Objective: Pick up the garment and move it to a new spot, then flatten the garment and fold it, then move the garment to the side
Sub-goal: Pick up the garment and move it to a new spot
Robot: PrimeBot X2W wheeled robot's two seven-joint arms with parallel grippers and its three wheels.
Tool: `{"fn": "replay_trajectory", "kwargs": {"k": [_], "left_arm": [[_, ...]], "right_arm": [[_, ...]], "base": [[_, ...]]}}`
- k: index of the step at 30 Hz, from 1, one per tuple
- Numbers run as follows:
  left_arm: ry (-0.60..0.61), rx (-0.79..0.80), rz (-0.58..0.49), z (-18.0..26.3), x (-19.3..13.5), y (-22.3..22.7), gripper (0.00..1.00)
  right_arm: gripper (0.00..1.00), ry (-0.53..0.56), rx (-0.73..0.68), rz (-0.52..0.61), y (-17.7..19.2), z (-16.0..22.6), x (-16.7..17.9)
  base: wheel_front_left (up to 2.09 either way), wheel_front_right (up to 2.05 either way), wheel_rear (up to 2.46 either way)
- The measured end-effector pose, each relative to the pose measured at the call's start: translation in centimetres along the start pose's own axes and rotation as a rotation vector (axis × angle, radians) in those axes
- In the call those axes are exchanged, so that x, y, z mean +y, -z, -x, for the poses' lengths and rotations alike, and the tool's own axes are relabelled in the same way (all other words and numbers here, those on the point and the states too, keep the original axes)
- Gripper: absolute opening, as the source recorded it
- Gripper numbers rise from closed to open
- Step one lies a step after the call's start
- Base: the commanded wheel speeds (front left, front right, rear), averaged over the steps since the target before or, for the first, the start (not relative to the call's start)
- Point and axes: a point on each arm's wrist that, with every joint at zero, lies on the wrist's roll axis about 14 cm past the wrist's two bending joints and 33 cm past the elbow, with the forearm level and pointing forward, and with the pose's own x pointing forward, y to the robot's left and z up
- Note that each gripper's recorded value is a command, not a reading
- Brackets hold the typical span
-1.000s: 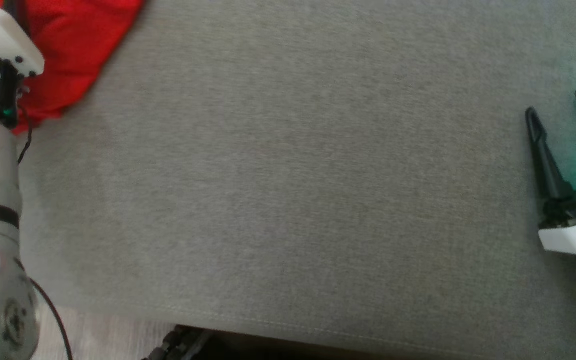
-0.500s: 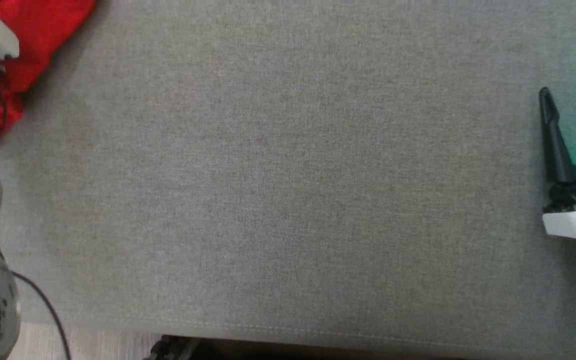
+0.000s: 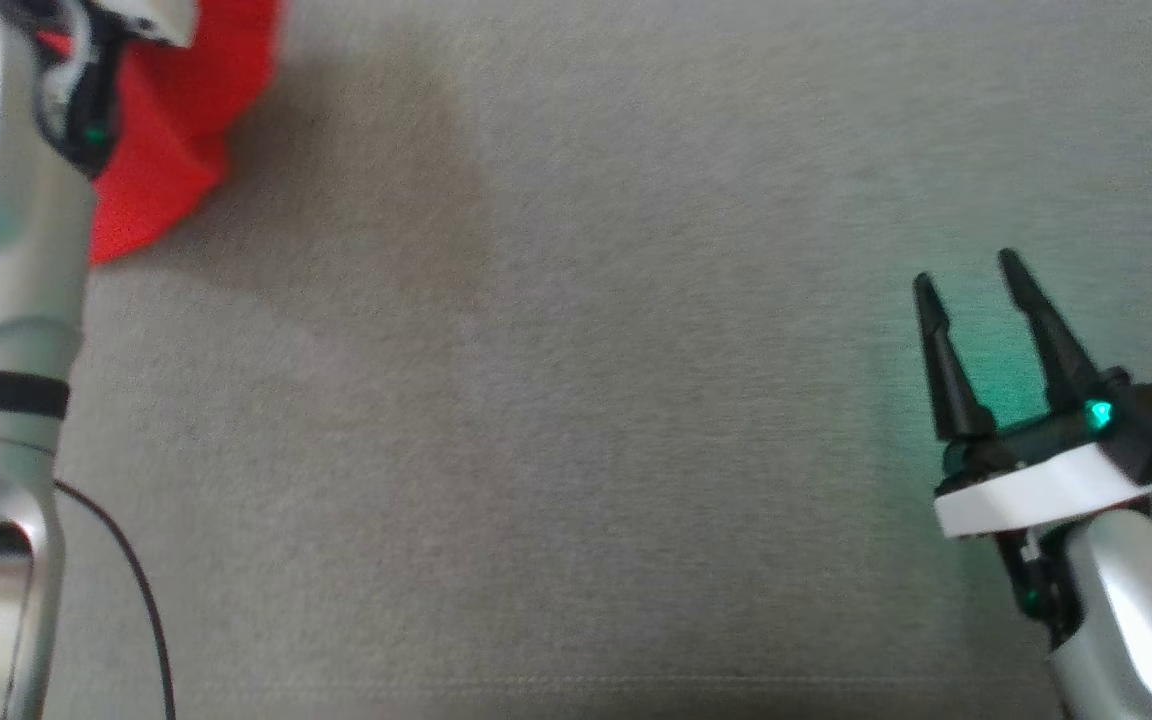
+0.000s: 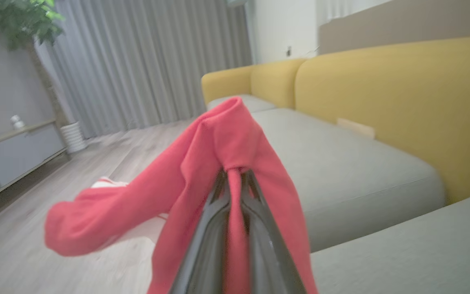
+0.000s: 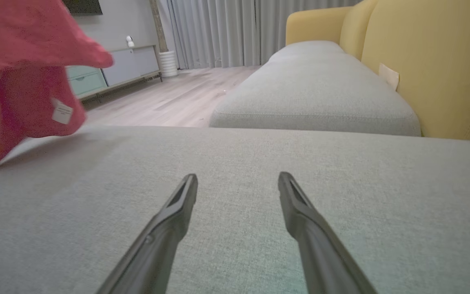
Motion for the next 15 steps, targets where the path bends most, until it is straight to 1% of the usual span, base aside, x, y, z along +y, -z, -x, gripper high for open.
{"fn": "replay_trajectory", "kwargs": {"k": [4,9,12,15], "left_arm": [[0.153,-0.096,0.056,-0.6,-5.8,-4.9,0.00],[0.339,-0.194,0.156,0.1,-13.0,-10.3,0.00],[0.428,-0.225,0.206,0.7,-16.7,-12.2,0.00],[0.515,-0.220,0.232,1.3,-20.4,-12.6,0.00]], "right_arm": [[1.00,0.059,-0.027,-0.003,-1.5,2.8,-0.6],[1.00,0.151,-0.061,-0.003,-2.9,6.8,-1.9],[1.00,0.206,-0.087,-0.003,-3.7,9.0,-2.7],[1.00,0.257,-0.115,0.005,-4.6,10.7,-3.8]], "base": [[0.00,0.00,0.00],[0.00,0.00,0.00],[0.00,0.00,0.00],[0.00,0.00,0.00]]}}
